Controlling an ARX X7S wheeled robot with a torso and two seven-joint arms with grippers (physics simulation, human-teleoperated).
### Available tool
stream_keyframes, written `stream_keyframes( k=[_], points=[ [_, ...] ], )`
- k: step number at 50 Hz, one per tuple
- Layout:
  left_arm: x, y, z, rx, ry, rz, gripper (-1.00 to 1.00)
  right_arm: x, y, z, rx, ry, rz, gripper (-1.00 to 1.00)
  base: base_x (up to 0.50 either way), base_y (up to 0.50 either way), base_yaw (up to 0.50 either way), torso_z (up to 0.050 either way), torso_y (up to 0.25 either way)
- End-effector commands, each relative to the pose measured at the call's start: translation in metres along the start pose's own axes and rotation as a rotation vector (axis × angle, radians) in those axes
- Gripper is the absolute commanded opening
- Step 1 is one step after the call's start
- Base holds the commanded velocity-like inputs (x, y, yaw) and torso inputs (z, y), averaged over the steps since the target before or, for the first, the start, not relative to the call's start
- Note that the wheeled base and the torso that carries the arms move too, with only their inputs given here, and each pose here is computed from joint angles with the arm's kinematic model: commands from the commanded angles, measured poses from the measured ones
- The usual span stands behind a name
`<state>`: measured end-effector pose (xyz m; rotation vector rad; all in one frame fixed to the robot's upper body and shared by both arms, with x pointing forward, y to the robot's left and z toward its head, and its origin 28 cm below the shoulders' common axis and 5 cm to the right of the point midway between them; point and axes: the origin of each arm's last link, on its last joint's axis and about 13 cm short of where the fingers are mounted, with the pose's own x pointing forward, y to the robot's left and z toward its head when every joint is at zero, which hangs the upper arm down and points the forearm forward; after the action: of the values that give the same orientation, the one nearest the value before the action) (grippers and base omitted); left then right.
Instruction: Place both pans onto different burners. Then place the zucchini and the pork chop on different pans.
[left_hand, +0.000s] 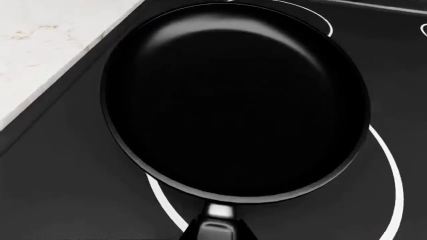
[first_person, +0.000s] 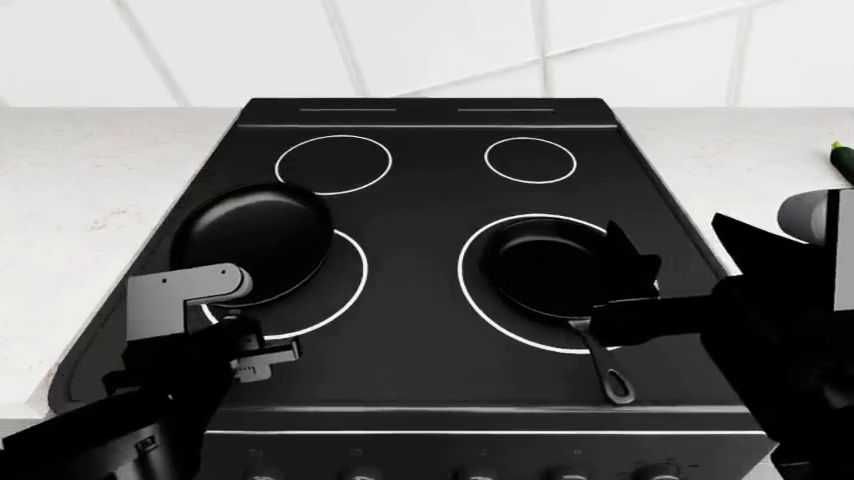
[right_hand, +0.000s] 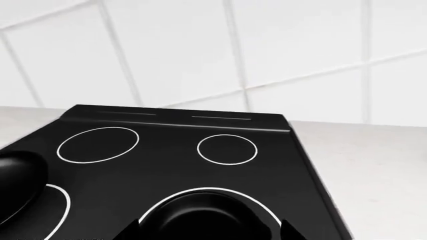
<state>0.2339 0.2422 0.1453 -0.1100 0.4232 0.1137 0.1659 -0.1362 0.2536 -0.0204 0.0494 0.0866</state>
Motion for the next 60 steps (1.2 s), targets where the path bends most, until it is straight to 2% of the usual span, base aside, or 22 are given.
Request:
stream_keyframes(
  k=[1,12,27,34,35,47,54,60],
  points=[
    [-0.001,0.003,-0.010,0.000,0.002,-0.012,-1.00,0.000,0.003,-0.001,0.004,0.001,0.012,1.00,0.00,0.00,0.00,0.000,0.000],
    [-0.003,-0.003,-0.010,0.019,-0.005,-0.040,-1.00,0.000,0.002,-0.003,0.011,0.004,0.010,1.00,0.00,0.00,0.00,0.000,0.000],
    [-0.039,-0.008,-0.006,0.089,-0.052,-0.112,-1.00,0.002,0.002,-0.004,0.012,0.008,0.014,1.00,0.00,0.00,0.00,0.000,0.000],
    [-0.036,-0.009,-0.005,0.089,-0.053,-0.111,-1.00,0.001,0.002,-0.005,0.016,0.009,0.016,1.00,0.00,0.00,0.00,0.000,0.001],
    [-0.035,-0.008,-0.005,0.090,-0.051,-0.111,1.00,0.001,0.002,-0.005,0.017,0.009,0.017,1.00,0.00,0.00,0.00,0.000,0.000],
    [-0.042,-0.008,0.004,0.085,-0.086,-0.129,1.00,0.001,0.001,-0.006,0.020,0.010,0.017,1.00,0.00,0.00,0.00,0.000,0.000],
    [-0.068,-0.011,0.029,0.088,-0.196,-0.180,1.00,0.000,0.001,-0.006,0.022,0.008,0.016,1.00,0.00,0.00,0.00,0.000,0.000],
    [-0.103,-0.012,0.056,0.058,-0.351,-0.233,1.00,-0.001,0.001,-0.004,0.021,0.002,0.015,1.00,0.00,0.00,0.00,0.000,0.000]
  ],
)
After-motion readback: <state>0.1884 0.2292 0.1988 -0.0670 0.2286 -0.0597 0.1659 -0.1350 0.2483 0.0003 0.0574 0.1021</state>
